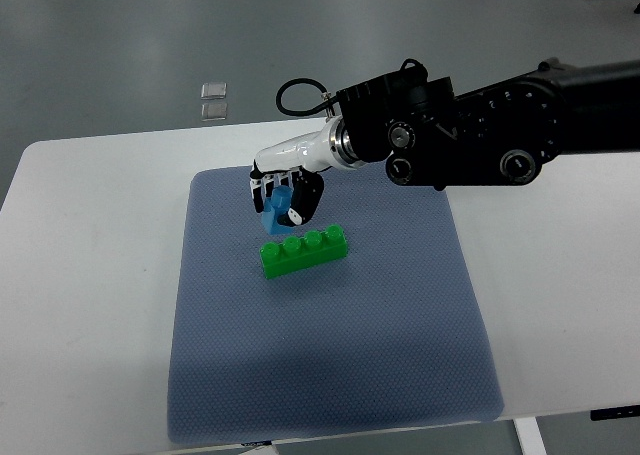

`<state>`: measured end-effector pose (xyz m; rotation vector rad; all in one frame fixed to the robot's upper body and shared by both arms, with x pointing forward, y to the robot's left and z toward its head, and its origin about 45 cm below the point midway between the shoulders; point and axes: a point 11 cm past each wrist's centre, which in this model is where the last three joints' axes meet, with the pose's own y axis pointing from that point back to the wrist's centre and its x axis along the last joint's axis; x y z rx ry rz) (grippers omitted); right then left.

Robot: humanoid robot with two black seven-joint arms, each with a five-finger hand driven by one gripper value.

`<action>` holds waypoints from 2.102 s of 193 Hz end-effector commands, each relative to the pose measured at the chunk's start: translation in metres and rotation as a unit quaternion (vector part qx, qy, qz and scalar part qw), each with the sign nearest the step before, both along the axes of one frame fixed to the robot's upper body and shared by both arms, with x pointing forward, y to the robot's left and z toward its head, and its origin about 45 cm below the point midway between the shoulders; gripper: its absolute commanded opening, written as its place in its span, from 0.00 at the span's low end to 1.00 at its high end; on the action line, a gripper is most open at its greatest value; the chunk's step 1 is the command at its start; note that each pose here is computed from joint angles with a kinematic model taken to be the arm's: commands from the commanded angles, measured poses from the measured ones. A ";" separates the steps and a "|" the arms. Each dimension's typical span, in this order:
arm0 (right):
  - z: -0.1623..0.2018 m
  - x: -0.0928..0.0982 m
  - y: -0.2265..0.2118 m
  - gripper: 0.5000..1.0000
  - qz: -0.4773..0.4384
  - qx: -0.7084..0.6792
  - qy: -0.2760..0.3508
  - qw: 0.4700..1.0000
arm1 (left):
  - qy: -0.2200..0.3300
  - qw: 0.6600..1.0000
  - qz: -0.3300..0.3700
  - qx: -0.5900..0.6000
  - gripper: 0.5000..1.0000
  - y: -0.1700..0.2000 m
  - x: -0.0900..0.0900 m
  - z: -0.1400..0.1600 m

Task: Stack blue block on green block with right hand
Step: 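Lower the blue block onto the studs of the green brick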

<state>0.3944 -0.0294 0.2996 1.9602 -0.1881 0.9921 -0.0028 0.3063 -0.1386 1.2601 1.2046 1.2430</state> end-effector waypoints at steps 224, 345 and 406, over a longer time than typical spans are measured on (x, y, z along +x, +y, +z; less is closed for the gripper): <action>-0.054 0.008 -0.030 0.25 -0.030 -0.041 -0.001 0.999 | 0.001 1.000 0.000 0.001 1.00 0.001 0.000 0.000; -0.067 0.006 -0.035 0.25 -0.028 -0.047 -0.001 0.999 | 0.001 1.000 0.000 0.001 1.00 0.001 0.000 0.000; -0.069 0.006 -0.035 0.25 -0.031 -0.042 -0.004 0.999 | 0.001 1.000 0.000 0.001 1.00 0.001 0.000 0.000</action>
